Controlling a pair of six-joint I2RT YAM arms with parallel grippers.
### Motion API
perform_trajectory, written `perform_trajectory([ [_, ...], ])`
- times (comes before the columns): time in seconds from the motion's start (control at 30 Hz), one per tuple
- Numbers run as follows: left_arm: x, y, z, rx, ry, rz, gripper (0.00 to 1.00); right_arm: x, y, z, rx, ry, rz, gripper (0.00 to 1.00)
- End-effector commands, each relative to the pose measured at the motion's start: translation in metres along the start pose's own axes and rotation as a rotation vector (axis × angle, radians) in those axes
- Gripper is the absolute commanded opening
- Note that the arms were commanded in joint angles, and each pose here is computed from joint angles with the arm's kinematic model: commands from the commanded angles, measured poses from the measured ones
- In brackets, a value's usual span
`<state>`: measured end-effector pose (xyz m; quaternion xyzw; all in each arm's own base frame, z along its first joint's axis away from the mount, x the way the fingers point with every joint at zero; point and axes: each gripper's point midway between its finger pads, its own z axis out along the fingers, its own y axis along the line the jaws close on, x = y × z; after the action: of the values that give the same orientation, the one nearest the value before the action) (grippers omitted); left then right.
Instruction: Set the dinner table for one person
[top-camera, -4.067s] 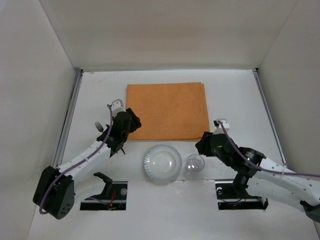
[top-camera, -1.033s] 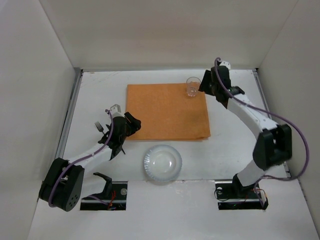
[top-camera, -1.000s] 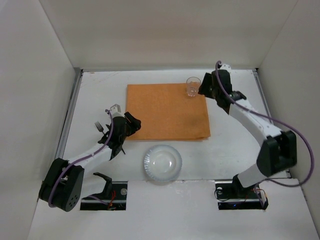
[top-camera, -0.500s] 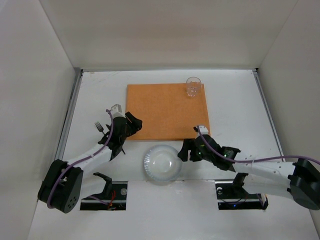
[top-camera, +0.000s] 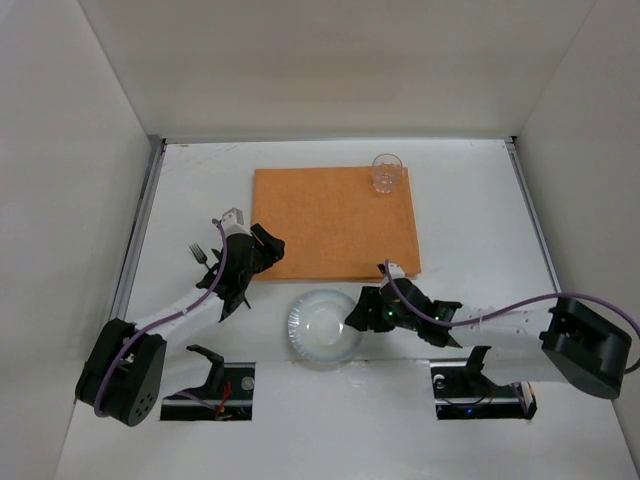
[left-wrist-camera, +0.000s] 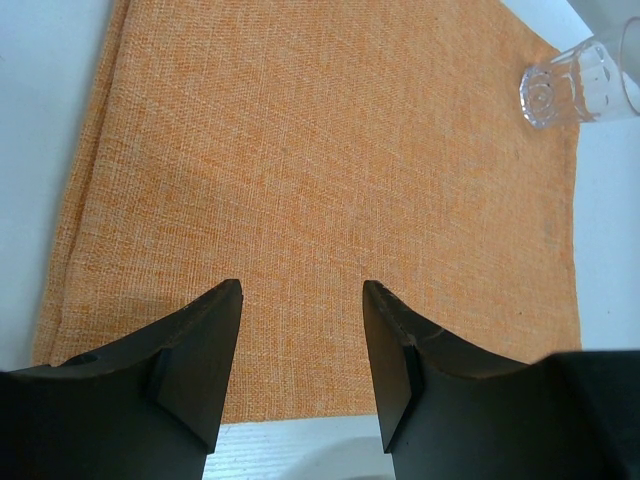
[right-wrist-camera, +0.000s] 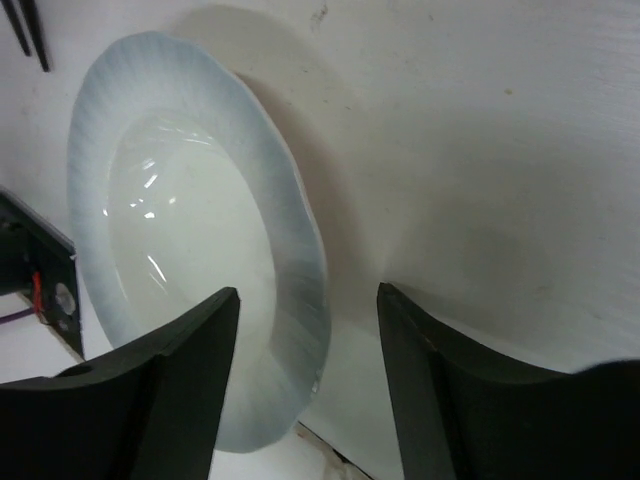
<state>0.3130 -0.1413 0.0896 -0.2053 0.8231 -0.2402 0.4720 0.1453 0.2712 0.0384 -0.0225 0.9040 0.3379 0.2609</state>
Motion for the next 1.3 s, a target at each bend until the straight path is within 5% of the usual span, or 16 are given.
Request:
perform_trajectory([
  [0.0, -0.01, -0.008, -0.002, 0.032, -0.043, -0.013, 0.49, -0.008, 0.021, 0.008, -0.098, -0.031, 0.049, 0.6],
  [0.17, -0.011, -0.011, -0.003, 0.043, -0.044, -0.016, 0.49, -0.017, 0.002, 0.01, -0.056, -0.063, 0.089, 0.28],
  [0.27, -0.008, -0.008, -0.001, 0.032, -0.029, -0.024, 0.49, -0.024, 0.007, 0.002, -0.085, -0.079, 0.091, 0.19],
  [0.53, -0.017, -0.006, -0.005, 0.037, -0.058, -0.036, 0.49, -0.069, 0.069, -0.052, -0.282, -0.199, 0.098, 0.14],
  [0.73, -0.023, -0.001, -0.007, 0.028, -0.084, -0.049, 0.49, -0.143, 0.077, -0.071, -0.298, -0.396, 0.135, 0.14],
  [0.97, -0.021, -0.004, -0.008, 0.039, -0.073, -0.05, 0.49, -0.134, 0.036, -0.037, -0.156, -0.303, 0.132, 0.14],
  [1.1, -0.02, -0.006, -0.008, 0.044, -0.075, -0.047, 0.49, -0.091, 0.0, -0.034, -0.058, -0.241, 0.132, 0.25],
  [1.23, -0.015, -0.007, -0.005, 0.041, -0.058, -0.043, 0.49, -0.049, -0.019, -0.035, 0.01, -0.148, 0.105, 0.65],
  [1.27, -0.014, -0.007, -0.004, 0.037, -0.053, -0.042, 0.49, -0.043, -0.019, -0.036, 0.014, -0.131, 0.103, 0.68],
])
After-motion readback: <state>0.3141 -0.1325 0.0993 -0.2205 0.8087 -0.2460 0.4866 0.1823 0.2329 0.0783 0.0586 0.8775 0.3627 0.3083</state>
